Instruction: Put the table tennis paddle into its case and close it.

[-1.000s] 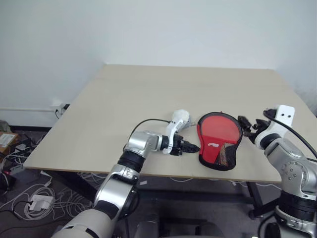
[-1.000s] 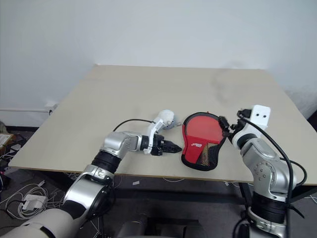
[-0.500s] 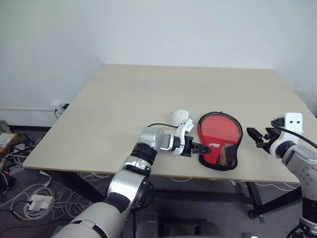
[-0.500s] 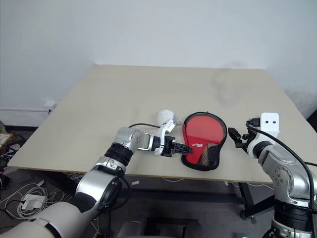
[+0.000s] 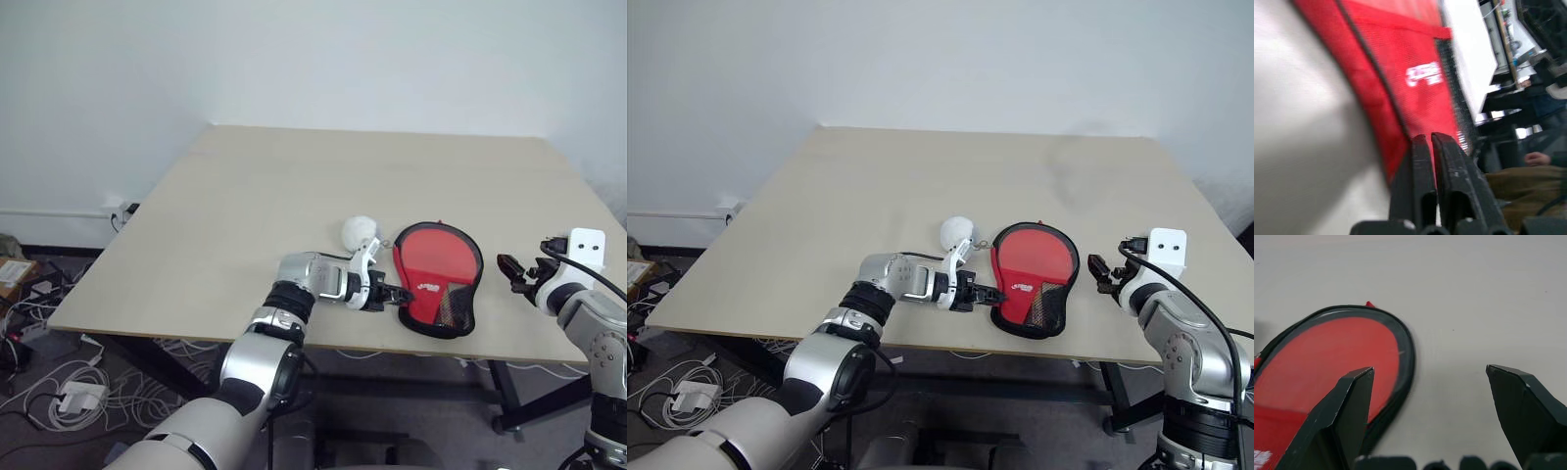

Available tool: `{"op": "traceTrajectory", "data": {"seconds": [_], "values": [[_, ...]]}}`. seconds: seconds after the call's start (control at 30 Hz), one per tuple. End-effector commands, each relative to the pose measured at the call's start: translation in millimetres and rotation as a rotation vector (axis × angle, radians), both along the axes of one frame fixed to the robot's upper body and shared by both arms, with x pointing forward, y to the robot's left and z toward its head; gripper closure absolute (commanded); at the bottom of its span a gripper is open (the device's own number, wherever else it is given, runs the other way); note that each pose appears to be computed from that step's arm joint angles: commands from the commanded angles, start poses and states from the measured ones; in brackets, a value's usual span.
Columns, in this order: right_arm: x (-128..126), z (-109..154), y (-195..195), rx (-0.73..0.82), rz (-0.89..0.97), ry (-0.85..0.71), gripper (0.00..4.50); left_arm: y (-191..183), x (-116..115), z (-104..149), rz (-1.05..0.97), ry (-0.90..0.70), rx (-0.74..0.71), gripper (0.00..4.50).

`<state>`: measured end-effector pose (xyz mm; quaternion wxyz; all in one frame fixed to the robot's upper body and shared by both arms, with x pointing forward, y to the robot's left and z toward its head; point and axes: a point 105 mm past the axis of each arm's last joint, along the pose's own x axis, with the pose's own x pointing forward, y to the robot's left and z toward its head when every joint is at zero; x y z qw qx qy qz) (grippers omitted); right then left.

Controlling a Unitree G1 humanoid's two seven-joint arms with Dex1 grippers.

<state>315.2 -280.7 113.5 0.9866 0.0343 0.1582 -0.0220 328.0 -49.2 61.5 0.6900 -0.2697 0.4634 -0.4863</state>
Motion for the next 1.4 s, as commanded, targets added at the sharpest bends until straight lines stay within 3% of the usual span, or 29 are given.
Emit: {"op": "traceTrajectory", "data": {"seconds": [0.03,0.3,0.43,0.53,0.77,0.9,1.4], "values": [[2,16,-4,-0.016,-0.021,-0.069,0.53,-5,6,19,0.005,0.002,-0.048,4.44],[-1,13,-2,-0.015,-0.024,-0.062,0.53,-3,3,10,0.013,0.034,0.002,4.44],[-3,8,-1,-0.034,-0.032,-0.052,0.53,8,13,10,0.018,-0.091,0.062,4.44],[-4,5,0,-0.032,-0.032,-0.048,0.53,17,17,15,0.025,-0.133,0.079,3.86],[0,4,3,-0.029,-0.030,-0.043,0.53,25,13,1,0.050,-0.030,0.134,1.46],[1,5,3,-0.031,-0.029,-0.041,0.53,14,9,-7,0.053,0.022,0.147,1.46],[-10,1,-3,-0.032,-0.070,-0.032,0.53,-36,-19,6,-0.089,0.095,0.033,1.46]]}}
